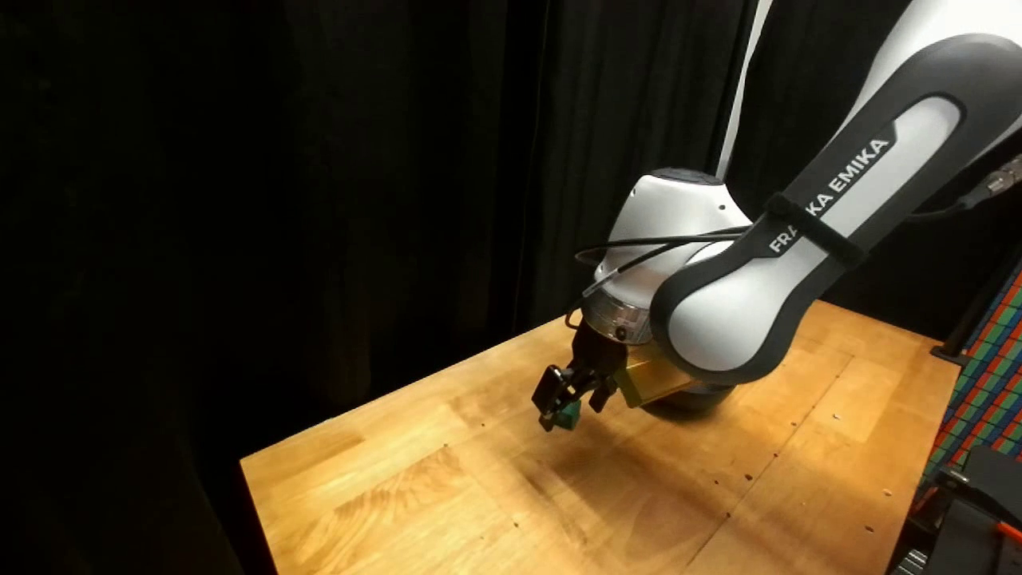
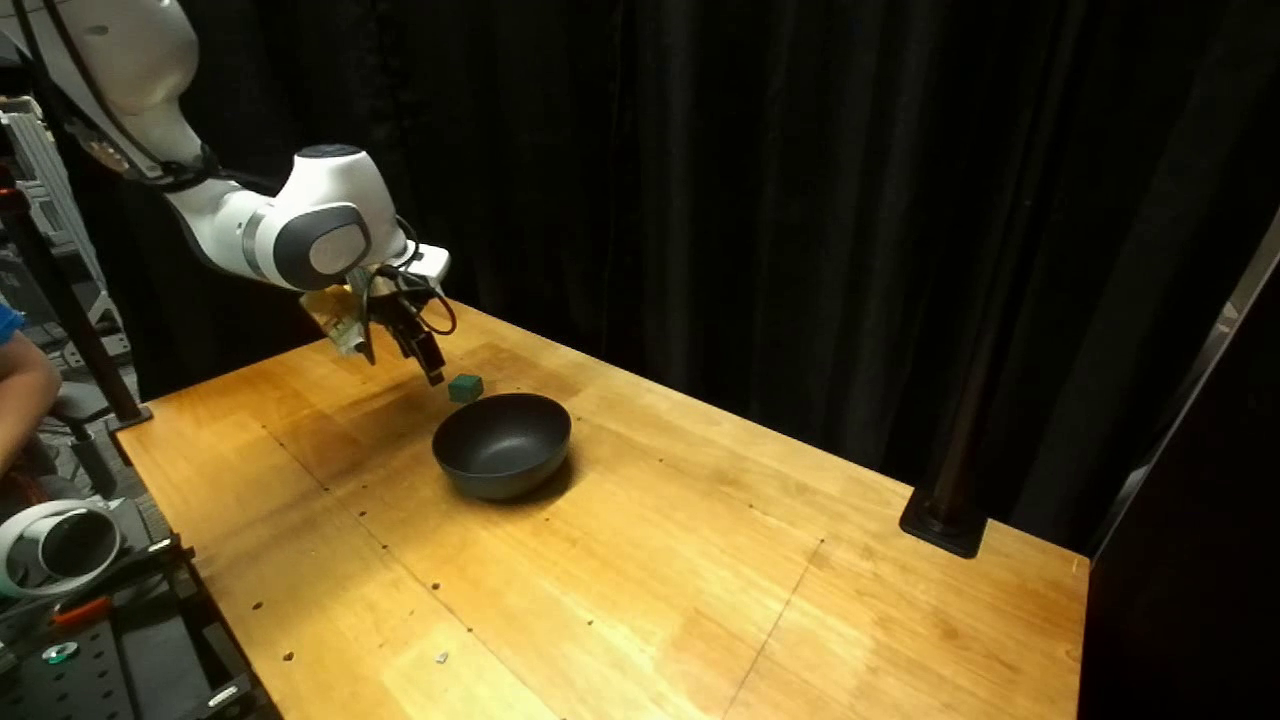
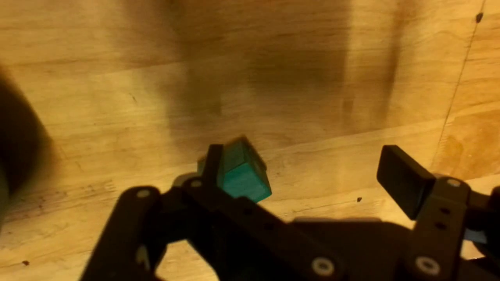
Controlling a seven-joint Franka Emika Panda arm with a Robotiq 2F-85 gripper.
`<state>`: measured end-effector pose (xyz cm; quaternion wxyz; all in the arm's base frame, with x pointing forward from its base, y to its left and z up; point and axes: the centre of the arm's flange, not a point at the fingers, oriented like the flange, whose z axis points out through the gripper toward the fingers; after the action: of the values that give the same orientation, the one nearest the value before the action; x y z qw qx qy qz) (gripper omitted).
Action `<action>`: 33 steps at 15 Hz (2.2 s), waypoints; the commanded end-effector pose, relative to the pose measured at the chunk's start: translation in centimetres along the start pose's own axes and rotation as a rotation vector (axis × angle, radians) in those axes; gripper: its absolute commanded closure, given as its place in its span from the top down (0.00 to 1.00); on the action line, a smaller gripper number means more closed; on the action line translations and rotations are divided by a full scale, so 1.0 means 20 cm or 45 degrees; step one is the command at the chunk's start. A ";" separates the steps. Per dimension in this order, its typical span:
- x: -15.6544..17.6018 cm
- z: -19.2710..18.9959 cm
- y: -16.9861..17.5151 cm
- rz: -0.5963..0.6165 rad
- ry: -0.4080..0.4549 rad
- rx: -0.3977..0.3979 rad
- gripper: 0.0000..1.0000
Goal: Put the green block inside the black bowl
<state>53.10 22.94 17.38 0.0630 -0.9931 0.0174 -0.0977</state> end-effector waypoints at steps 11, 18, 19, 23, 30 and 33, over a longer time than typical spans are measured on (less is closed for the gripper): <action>0.03 0.24 0.00 0.050 0.365 -0.185 0.66; 0.04 0.10 0.08 0.080 0.253 -0.241 0.34; 0.05 0.06 0.11 0.087 0.226 -0.264 0.34; 0.13 -0.17 0.32 0.165 0.176 -0.358 0.34; 0.15 -0.36 0.40 0.187 -0.048 -0.226 0.34; 0.16 -0.39 0.36 0.216 -0.020 -0.206 0.34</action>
<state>54.81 14.78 23.43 -0.0221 -0.9909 0.1054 -0.0804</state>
